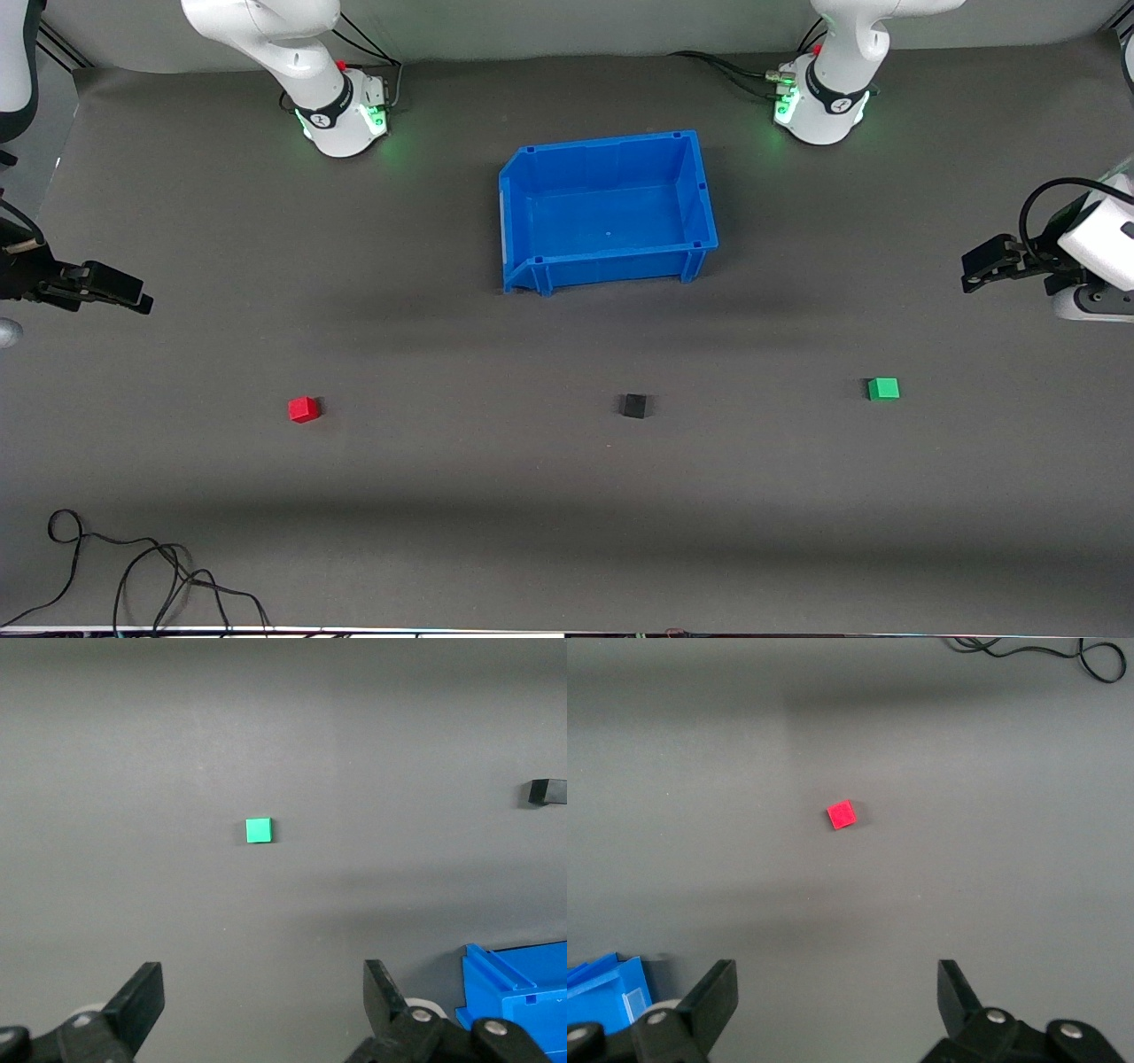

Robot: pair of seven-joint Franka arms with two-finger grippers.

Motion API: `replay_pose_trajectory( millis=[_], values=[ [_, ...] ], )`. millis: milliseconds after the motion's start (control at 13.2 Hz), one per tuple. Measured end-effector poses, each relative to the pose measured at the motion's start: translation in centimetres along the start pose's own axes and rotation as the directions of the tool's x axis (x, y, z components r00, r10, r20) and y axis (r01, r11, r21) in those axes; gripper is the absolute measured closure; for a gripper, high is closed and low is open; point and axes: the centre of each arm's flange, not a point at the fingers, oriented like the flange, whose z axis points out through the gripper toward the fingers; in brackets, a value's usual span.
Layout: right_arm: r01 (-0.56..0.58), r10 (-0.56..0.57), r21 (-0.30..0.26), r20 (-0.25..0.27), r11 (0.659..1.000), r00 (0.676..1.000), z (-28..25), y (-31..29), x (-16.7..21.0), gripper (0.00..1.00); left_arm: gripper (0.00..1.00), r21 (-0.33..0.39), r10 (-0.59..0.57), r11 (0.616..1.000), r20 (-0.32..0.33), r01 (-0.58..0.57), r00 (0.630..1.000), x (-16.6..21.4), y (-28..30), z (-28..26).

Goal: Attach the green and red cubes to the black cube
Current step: 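Move the left gripper and the right gripper out from rest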

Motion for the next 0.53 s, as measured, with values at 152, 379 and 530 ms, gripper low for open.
replay_pose_trajectory(
  millis=[152,379,530],
  values=[
    [0.0,0.0,0.0,0.0,1.0,1.0,0.0,0.0,0.0,0.0,0.0,0.0,0.0,1.0,-0.001,0.0,1.0,0.0,0.0,-0.12],
    [0.0,0.0,0.0,0.0,1.0,1.0,0.01,0.0,0.0,0.0,0.0,0.0,-0.001,1.0,0.007,0.001,1.0,-0.04,-0.04,-0.57],
    [0.0,0.0,0.0,0.0,1.0,1.0,0.01,0.0,0.0,0.0,0.0,0.0,-0.036,0.999,0.017,0.036,0.999,-0.1,-0.49,-0.62]
  ],
)
